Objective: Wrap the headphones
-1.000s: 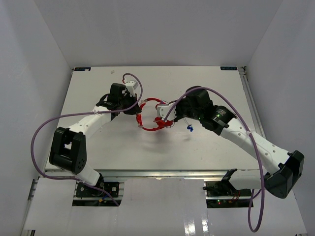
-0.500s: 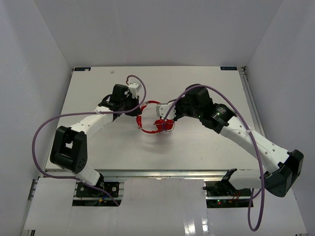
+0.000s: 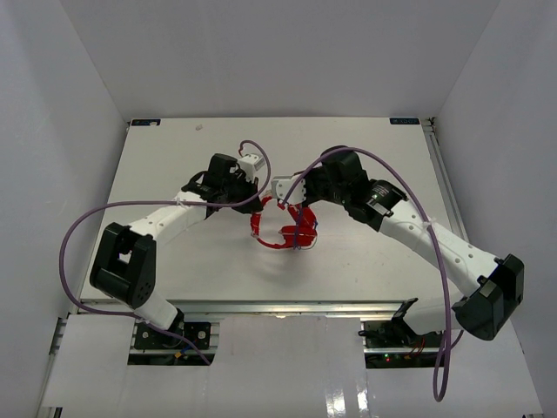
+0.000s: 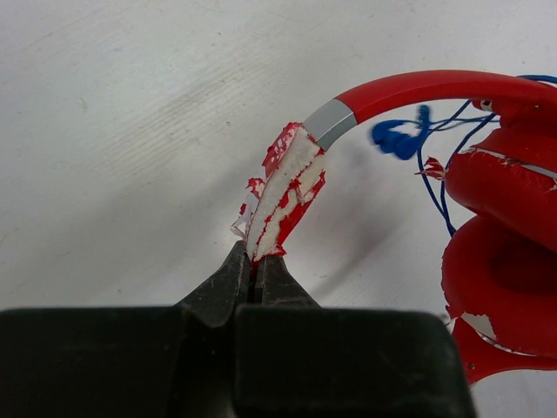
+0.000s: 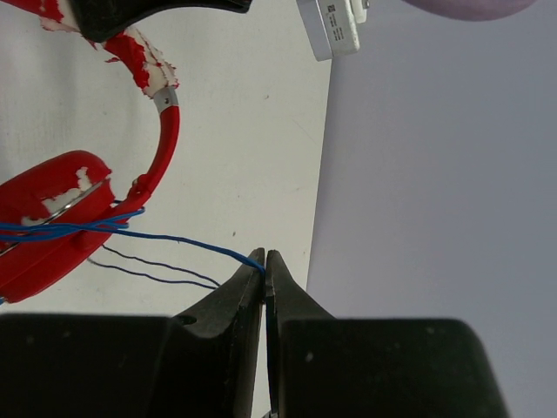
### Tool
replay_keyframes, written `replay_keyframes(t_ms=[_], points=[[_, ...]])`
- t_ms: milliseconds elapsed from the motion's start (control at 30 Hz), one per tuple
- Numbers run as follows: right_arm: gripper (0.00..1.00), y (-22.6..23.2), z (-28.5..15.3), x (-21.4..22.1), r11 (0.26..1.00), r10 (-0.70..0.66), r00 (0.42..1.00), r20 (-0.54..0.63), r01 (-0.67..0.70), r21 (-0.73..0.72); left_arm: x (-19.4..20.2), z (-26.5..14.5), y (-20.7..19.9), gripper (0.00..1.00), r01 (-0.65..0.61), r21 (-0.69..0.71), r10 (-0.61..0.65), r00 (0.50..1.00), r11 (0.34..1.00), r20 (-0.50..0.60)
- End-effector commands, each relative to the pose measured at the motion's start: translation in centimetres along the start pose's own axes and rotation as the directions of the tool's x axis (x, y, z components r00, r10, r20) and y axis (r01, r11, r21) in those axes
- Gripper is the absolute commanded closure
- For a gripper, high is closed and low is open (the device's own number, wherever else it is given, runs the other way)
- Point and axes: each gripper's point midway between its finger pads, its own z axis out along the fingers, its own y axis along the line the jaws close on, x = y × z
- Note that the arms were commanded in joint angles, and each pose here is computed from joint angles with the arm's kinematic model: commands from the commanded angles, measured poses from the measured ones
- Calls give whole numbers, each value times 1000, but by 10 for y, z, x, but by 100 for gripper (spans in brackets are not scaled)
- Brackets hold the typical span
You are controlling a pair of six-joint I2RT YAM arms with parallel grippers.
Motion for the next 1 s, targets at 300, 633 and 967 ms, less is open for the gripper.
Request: replay_keyframes(t_ms=[300,633,967], points=[[92,-26,22,32,989,133,991,-14,-131,68,-16,-20,-55,100,-97,192,81,993,977,85],[88,-3,28,33,979,204,978,36,-204,-3,-27,-31,-67,100,-91,232,63,990,968,123],[69,12,17,42,951,307,948,88,-302,-66,-43,-42,-75,100,-40,260,-1,988,965,156]])
